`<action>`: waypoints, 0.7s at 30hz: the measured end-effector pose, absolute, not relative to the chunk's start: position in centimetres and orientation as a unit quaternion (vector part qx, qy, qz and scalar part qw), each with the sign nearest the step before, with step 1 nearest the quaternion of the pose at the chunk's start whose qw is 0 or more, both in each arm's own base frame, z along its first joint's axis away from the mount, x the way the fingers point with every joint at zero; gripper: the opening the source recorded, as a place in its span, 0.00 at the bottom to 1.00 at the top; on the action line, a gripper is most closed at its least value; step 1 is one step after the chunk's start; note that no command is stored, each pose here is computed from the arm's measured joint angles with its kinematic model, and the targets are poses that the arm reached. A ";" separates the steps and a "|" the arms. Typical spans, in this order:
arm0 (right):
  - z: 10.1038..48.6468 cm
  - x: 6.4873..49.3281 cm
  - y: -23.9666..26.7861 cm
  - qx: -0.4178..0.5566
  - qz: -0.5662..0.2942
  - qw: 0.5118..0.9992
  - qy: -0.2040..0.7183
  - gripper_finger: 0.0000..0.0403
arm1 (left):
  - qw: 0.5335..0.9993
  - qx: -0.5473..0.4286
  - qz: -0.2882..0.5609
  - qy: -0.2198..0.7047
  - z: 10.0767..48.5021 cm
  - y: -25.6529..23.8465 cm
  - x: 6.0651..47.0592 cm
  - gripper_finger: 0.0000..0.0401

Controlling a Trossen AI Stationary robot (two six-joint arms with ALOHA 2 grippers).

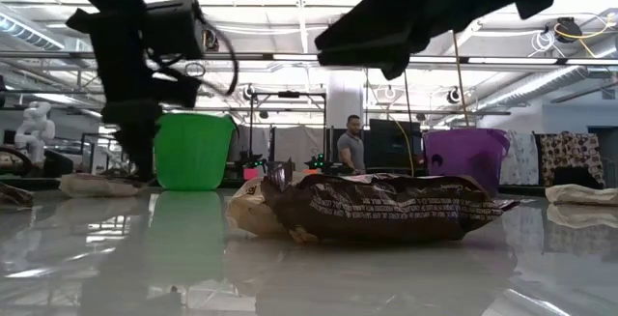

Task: Sort candy by brand, put in halloween buckets
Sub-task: Put the brown chocolate bar into the purple bucket

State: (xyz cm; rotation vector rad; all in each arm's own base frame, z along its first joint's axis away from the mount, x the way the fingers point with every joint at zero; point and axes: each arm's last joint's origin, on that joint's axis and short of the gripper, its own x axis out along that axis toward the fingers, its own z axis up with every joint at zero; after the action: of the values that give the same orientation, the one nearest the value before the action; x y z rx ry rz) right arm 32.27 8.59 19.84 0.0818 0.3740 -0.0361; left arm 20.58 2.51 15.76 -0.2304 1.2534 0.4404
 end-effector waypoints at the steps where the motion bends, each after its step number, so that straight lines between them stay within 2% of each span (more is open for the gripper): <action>1: 19.6 32.4 8.5 0.040 -0.018 0.981 0.187 0.37 | 0.795 -0.103 0.187 0.568 15.9 2.5 21.0 0.24; 5: 19.2 32.7 8.0 0.041 -0.028 0.981 0.190 0.37 | 0.829 -0.083 0.136 0.536 16.9 2.4 22.1 0.24; 8: 18.9 33.1 7.8 0.046 -0.032 0.982 0.180 0.37 | 0.833 -0.074 0.130 0.533 18.0 2.5 22.5 0.24; 12: 17.7 34.4 7.2 0.054 -0.040 0.986 0.149 0.37 | 0.810 -0.073 0.153 0.561 19.5 2.5 21.8 0.24; 15: 16.3 36.1 6.7 0.022 -0.045 0.990 0.134 0.37 | 0.771 -0.076 0.187 0.604 19.6 2.5 20.3 0.24; 21: 13.7 43.2 5.6 -0.063 0.004 0.987 0.147 0.37 | 0.719 -0.067 0.239 0.649 20.0 2.5 18.2 0.24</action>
State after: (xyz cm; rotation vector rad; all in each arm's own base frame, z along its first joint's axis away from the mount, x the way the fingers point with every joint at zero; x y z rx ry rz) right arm 43.18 5.64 13.74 -0.1275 0.2950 0.0089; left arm 18.16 2.51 19.99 -0.1492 1.4348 0.5282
